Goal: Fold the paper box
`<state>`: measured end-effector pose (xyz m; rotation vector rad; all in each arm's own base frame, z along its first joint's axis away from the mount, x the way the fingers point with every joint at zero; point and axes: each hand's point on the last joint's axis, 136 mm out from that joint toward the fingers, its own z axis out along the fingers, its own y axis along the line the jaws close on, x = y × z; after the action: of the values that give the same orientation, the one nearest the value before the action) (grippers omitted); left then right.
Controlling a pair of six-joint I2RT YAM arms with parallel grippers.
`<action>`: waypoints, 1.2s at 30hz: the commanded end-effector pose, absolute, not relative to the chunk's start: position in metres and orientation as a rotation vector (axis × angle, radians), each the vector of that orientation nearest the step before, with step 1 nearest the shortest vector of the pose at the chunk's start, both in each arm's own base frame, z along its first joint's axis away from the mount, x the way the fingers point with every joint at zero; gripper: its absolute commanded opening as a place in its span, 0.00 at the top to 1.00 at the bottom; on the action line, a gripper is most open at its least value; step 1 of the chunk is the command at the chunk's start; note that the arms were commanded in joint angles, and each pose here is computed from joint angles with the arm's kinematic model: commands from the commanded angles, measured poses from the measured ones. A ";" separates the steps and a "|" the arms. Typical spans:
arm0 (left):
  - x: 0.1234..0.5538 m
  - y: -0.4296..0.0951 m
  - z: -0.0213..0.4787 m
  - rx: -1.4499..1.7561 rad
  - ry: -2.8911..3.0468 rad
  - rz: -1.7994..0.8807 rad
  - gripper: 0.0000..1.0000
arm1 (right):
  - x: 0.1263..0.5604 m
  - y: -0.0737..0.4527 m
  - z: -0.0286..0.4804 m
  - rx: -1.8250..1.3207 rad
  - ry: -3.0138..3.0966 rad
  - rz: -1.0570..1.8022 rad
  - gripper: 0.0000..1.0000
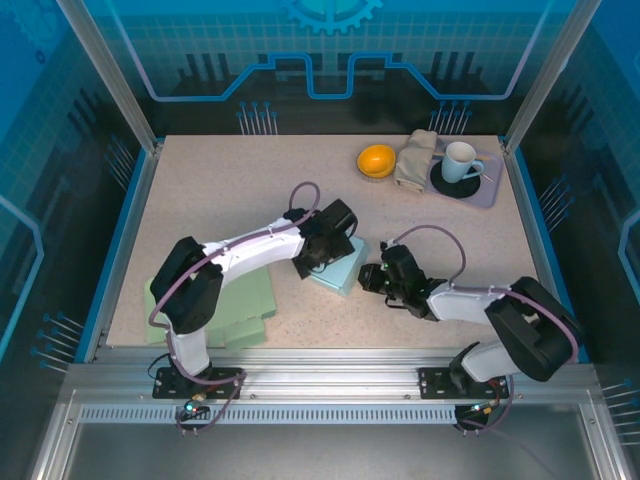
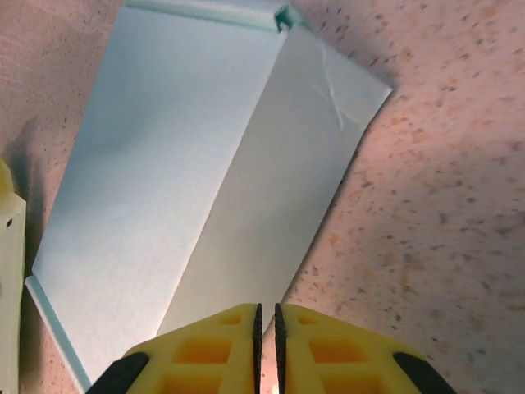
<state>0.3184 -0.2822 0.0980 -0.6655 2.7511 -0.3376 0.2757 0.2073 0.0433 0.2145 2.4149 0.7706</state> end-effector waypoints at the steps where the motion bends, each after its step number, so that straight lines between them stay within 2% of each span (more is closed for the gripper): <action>1: 0.340 -0.279 0.120 -0.246 2.743 -0.321 0.03 | 0.267 0.189 0.041 0.150 2.488 0.683 0.85; 5: 0.368 -0.279 0.117 -0.104 2.745 -0.522 0.06 | 0.272 0.178 0.056 0.018 2.554 0.661 0.89; 7: 0.378 -0.281 0.116 0.017 2.722 -0.613 0.08 | 0.275 0.172 0.063 -0.041 2.576 0.643 0.97; 9: 0.384 -0.285 0.115 0.145 2.694 -0.682 0.10 | 0.279 0.167 0.070 -0.074 2.588 0.646 1.00; 16: 0.393 -0.301 0.108 0.399 2.627 -0.873 0.20 | 0.302 0.167 0.077 -0.084 2.632 0.776 1.00; 26: 0.391 -0.291 0.076 0.470 2.701 -0.768 0.22 | 0.316 0.160 0.065 0.034 2.721 0.713 1.00; 36: 0.394 -0.271 0.055 0.447 2.800 -0.604 0.20 | 0.322 0.178 0.051 0.114 2.752 0.860 1.00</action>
<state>0.3924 -0.2829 0.0659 0.4336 2.7479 -0.6679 0.3176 0.1725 0.0488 0.0674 2.7519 0.7799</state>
